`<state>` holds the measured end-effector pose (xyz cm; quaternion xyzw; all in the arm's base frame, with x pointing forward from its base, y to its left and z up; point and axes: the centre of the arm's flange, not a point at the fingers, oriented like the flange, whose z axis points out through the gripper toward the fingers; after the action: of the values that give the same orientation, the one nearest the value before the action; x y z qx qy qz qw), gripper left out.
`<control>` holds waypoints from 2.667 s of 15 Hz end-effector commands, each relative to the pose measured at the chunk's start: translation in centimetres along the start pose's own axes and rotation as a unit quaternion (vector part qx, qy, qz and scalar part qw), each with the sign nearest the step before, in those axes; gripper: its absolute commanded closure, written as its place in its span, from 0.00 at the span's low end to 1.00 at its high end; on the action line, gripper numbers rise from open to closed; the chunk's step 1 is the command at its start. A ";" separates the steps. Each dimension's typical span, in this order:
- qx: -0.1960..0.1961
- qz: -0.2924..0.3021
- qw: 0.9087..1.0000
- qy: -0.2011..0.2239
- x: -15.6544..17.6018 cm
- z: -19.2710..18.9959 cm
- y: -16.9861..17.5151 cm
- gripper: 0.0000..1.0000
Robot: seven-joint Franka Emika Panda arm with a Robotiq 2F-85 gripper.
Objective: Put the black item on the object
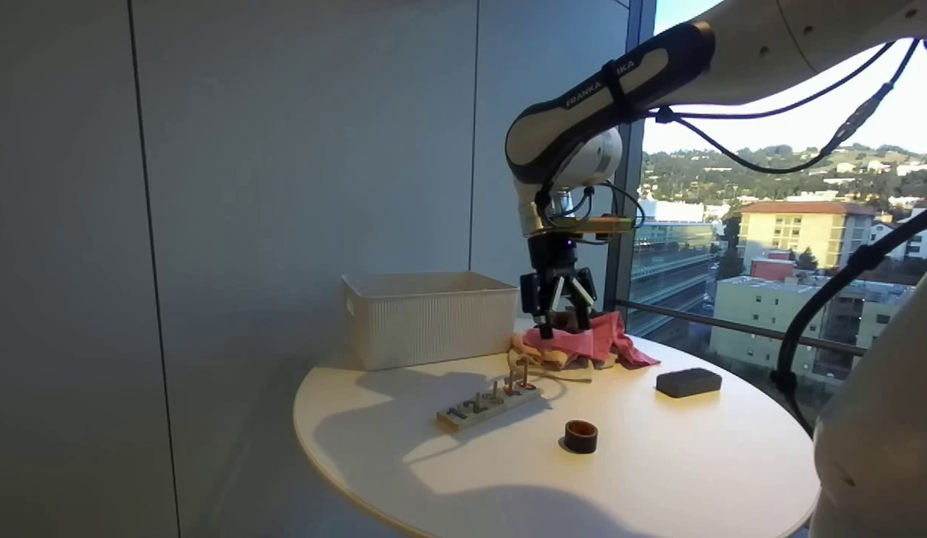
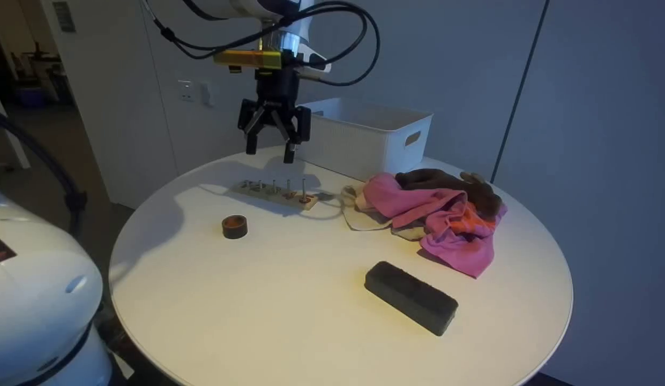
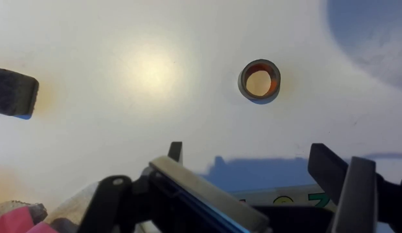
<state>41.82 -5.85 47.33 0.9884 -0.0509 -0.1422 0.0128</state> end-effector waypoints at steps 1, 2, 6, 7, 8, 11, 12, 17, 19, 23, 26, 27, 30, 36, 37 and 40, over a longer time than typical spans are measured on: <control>0.000 -0.020 1.000 -0.016 -0.7 1.7 -0.7 0.00; 0.001 -0.028 0.999 -0.026 -1.0 2.9 -0.8 0.00; 0.019 -0.091 0.994 -0.066 -1.9 8.8 -1.7 0.00; 0.028 -0.110 0.991 -0.066 -1.9 10.2 -2.0 0.00; 0.027 -0.117 0.991 -0.058 -1.5 11.6 -2.3 0.00; 0.003 -0.129 0.991 -0.017 -0.3 14.5 -3.3 0.00; 0.002 -0.131 0.991 -0.007 0.0 15.1 -3.5 0.00; -0.012 -0.146 0.989 0.028 -0.1 17.1 -3.8 0.27; -0.015 -0.148 0.988 0.031 -0.3 17.4 -4.0 0.39; -0.010 -0.150 0.988 0.032 -0.5 19.3 -4.4 0.72; -0.023 -0.133 0.990 0.040 -0.8 19.8 -4.5 0.40; -0.033 -0.129 0.990 0.041 -1.2 19.6 -4.6 0.40; -0.017 -0.136 0.990 0.040 -0.8 16.8 -4.0 0.45; -0.037 -0.122 0.987 0.101 0.3 13.7 -3.8 0.00; -0.049 -0.114 0.985 0.123 -0.3 12.6 -3.9 0.00; -0.049 -0.073 0.988 0.126 -1.8 11.6 -3.1 0.00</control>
<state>38.41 -2.37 34.71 0.9963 0.0664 -0.0413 0.0353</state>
